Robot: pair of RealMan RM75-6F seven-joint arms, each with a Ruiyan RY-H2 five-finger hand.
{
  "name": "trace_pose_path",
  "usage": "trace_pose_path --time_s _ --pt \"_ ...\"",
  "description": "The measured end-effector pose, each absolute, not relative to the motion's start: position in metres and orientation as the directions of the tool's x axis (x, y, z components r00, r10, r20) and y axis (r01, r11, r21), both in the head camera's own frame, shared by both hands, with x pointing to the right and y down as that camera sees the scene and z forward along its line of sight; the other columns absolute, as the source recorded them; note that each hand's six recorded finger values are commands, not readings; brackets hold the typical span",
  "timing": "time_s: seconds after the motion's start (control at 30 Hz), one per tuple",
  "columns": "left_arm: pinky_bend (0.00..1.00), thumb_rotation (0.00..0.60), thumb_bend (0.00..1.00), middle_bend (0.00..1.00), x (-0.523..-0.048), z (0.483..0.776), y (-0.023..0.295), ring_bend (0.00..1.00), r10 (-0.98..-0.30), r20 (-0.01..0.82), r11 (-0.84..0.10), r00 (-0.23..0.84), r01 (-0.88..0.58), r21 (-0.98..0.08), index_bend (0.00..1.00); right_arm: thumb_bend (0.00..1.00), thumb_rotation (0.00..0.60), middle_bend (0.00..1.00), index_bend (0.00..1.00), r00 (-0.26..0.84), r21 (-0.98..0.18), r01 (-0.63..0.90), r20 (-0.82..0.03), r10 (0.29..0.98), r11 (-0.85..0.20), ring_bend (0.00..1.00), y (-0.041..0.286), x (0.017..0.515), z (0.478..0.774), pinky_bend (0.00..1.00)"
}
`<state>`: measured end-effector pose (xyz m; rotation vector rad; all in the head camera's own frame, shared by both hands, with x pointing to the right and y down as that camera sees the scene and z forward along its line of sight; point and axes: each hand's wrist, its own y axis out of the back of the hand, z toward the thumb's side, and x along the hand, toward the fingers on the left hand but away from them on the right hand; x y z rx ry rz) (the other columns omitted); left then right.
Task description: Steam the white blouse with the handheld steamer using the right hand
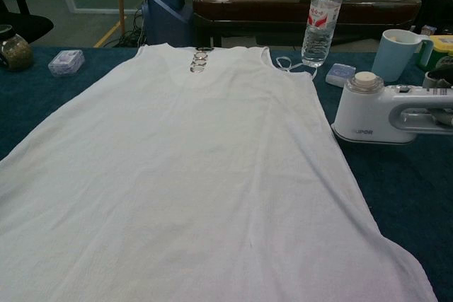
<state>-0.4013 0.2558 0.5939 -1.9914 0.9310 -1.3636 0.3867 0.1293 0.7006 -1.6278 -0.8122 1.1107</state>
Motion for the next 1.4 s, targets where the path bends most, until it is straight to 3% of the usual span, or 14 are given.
trace_pose_path --time_s 0.27,0.37,0.4,0.53,0.7,0.8,1.03,1.4 --pt "0.29 0.600 0.32 0.19 -0.402 0.594 0.257 0.27 -0.790 0.563 -0.612 0.243 -0.238 -0.754 0.15 0.79 0.600 0.66 0.80 0.298 -0.939 -0.002 -0.328 0.896 -0.343 0.62 0.138 0.405 0.706 0.64" --pt "0.29 0.600 0.32 0.19 -0.403 0.594 0.257 0.27 -0.791 0.562 -0.610 0.242 -0.239 -0.755 0.15 0.78 0.600 0.57 0.67 0.277 -0.930 -0.001 -0.354 0.893 -0.368 0.53 0.142 0.411 0.709 0.56" --pt "0.29 0.600 0.32 0.19 -0.403 0.594 0.257 0.27 -0.791 0.561 -0.610 0.242 -0.240 -0.756 0.15 0.76 0.600 0.52 0.58 0.269 -0.927 0.003 -0.362 0.893 -0.376 0.48 0.144 0.413 0.710 0.52" --pt "0.29 0.600 0.32 0.19 -0.402 0.593 0.256 0.27 -0.793 0.558 -0.608 0.246 -0.240 -0.757 0.15 0.56 0.600 0.34 0.27 0.238 -0.919 0.026 -0.377 0.895 -0.394 0.28 0.147 0.420 0.710 0.36" --pt "0.29 0.600 0.32 0.19 -0.401 0.593 0.255 0.27 -0.791 0.558 -0.609 0.251 -0.239 -0.757 0.15 0.26 0.600 0.22 0.08 0.204 -0.907 0.042 -0.402 0.893 -0.419 0.20 0.151 0.427 0.710 0.29" --pt "0.29 0.600 0.32 0.19 -0.400 0.592 0.255 0.27 -0.790 0.558 -0.610 0.253 -0.238 -0.756 0.15 0.15 0.600 0.19 0.04 0.190 -0.900 0.048 -0.418 0.889 -0.433 0.18 0.155 0.428 0.710 0.26" --pt "0.29 0.600 0.32 0.19 -0.399 0.592 0.254 0.27 -0.791 0.556 -0.608 0.254 -0.237 -0.758 0.15 0.02 0.600 0.11 0.00 0.172 -0.887 0.092 -0.434 0.884 -0.453 0.09 0.163 0.427 0.707 0.17" --pt "0.29 0.600 0.32 0.19 -0.401 0.591 0.252 0.27 -0.795 0.555 -0.604 0.246 -0.229 -0.763 0.15 0.00 0.543 0.05 0.00 0.189 -0.834 0.226 -0.470 0.862 -0.504 0.04 0.175 0.413 0.704 0.09"
